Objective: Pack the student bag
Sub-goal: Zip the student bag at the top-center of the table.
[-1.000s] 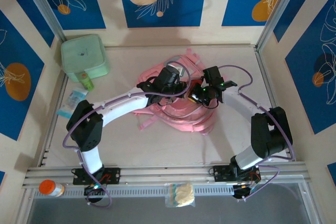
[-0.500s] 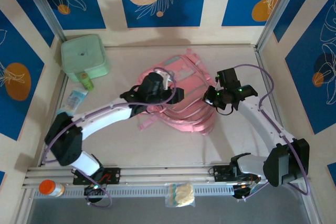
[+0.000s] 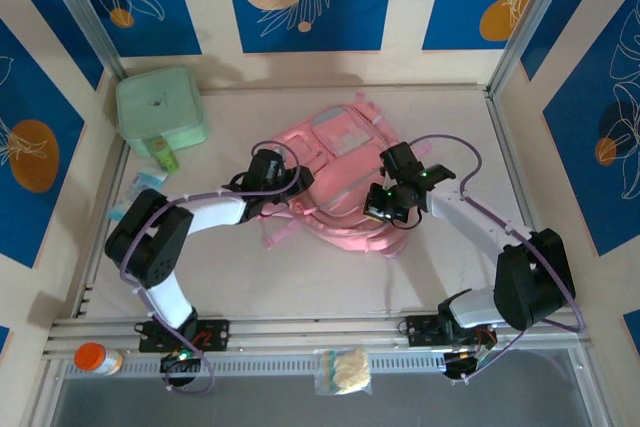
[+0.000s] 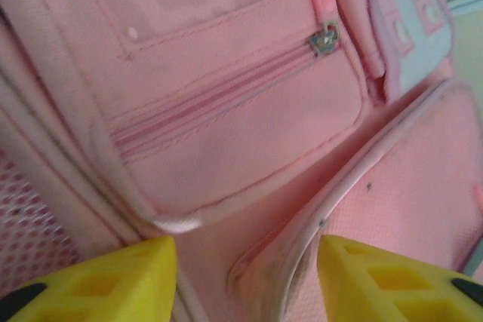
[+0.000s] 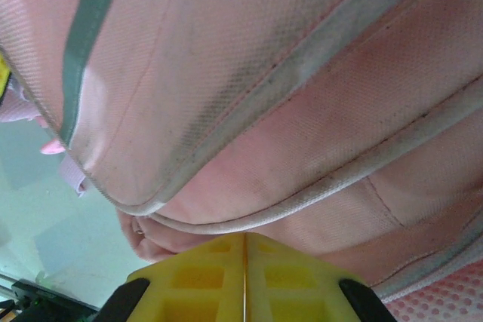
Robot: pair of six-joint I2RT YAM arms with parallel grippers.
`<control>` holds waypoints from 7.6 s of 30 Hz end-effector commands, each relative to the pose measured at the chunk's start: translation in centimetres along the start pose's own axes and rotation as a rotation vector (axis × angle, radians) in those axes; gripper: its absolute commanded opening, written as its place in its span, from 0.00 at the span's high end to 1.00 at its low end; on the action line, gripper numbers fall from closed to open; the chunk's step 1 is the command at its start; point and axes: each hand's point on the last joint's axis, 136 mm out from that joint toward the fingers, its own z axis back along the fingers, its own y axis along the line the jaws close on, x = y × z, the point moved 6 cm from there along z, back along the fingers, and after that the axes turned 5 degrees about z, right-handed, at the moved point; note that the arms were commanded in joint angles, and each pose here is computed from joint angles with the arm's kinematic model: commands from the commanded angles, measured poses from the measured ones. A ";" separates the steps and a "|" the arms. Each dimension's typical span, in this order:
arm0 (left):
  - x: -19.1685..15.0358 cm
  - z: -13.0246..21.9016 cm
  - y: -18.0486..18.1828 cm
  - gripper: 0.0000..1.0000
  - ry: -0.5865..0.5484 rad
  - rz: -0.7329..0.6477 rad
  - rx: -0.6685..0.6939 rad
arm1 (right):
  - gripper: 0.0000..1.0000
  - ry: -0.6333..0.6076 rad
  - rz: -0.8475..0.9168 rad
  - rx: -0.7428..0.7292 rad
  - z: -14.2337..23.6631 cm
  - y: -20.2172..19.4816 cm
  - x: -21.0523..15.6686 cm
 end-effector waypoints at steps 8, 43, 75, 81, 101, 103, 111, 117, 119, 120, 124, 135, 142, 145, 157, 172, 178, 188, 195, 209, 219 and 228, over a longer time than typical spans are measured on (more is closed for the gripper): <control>-1.0 -1.0 -2.5 0.57 0.049 0.024 -0.146 | 0.92 0.017 -0.031 0.006 -1.3 -1.0 0.5; -2.3 0.3 -5.2 1.00 0.026 -0.064 -0.124 | 0.92 -0.113 -0.002 -0.046 -0.2 -2.0 7.6; -5.9 1.0 -9.0 1.00 0.046 -0.068 -0.198 | 0.66 -0.185 -0.010 -0.141 -2.4 5.3 -1.5; -5.8 1.0 -9.0 1.00 0.039 -0.075 -0.193 | 0.71 -0.191 -0.040 -0.181 -4.6 5.8 -1.2; -0.5 2.2 -6.5 1.00 -0.027 -0.145 -0.062 | 1.00 -0.170 0.148 -0.374 -2.2 3.1 -2.4; 1.1 3.1 -4.8 1.00 -0.057 -0.137 0.006 | 1.00 -0.137 0.176 -0.385 -1.4 2.0 -2.7; 6.4 3.3 -3.8 1.00 -0.054 -0.208 -0.003 | 1.00 -0.053 0.217 -0.268 0.9 -0.8 -1.3; 9.0 1.5 -6.9 0.94 -0.014 -0.348 -0.098 | 1.00 -0.011 0.411 -0.012 -1.1 7.3 -2.3; 9.1 0.8 -7.5 0.83 0.022 -0.366 -0.158 | 1.00 0.007 0.408 0.044 -2.2 9.4 -2.3; 9.1 0.7 -7.4 0.76 0.039 -0.362 -0.162 | 1.00 0.008 0.394 0.051 -2.7 10.1 -2.0; 8.3 2.4 -5.4 0.62 0.032 -0.255 -0.123 | 1.00 -0.016 0.369 0.010 -4.3 10.6 -0.8; 0.6 6.2 -3.3 0.49 -0.058 0.153 -0.209 | 1.00 -0.035 0.361 0.003 -4.4 9.7 -0.7; -2.1 4.5 -2.0 0.50 -0.111 0.252 -0.151 | 1.00 -0.044 0.364 0.013 -4.4 9.8 -0.6; -2.4 3.9 -1.8 0.50 -0.114 0.271 -0.124 | 1.00 -0.044 0.368 0.011 -4.5 9.9 -0.6; -2.9 4.9 -0.8 0.48 -0.209 0.313 -0.061 | 1.00 -0.033 0.362 0.010 -5.4 10.0 -0.6; -2.9 3.1 -1.8 0.93 -0.226 0.264 -0.050 | 1.00 -0.035 0.362 -0.010 -5.6 9.8 -0.6; -0.7 5.3 0.1 1.00 -0.282 0.166 0.083 | 1.00 -0.037 0.368 -0.093 -4.6 8.1 -1.2; 5.0 8.4 3.3 1.00 -0.226 -0.001 0.183 | 1.00 -0.034 0.415 -0.073 -2.4 4.6 -1.1; 8.2 8.6 4.1 1.00 -0.161 -0.125 0.176 | 1.00 -0.151 0.407 -0.186 -1.8 2.8 2.1; 15.1 7.6 1.9 1.00 -0.077 -0.398 0.137 | 1.00 -0.223 0.812 -0.176 -3.7 7.1 3.0; 15.8 7.1 2.2 1.00 -0.005 -0.402 0.141 | 0.89 -0.194 0.759 -0.107 -3.3 6.5 5.2; 12.2 13.9 1.9 0.26 -0.106 -0.390 0.182 | 0.35 -0.512 0.561 -0.198 3.8 4.7 6.8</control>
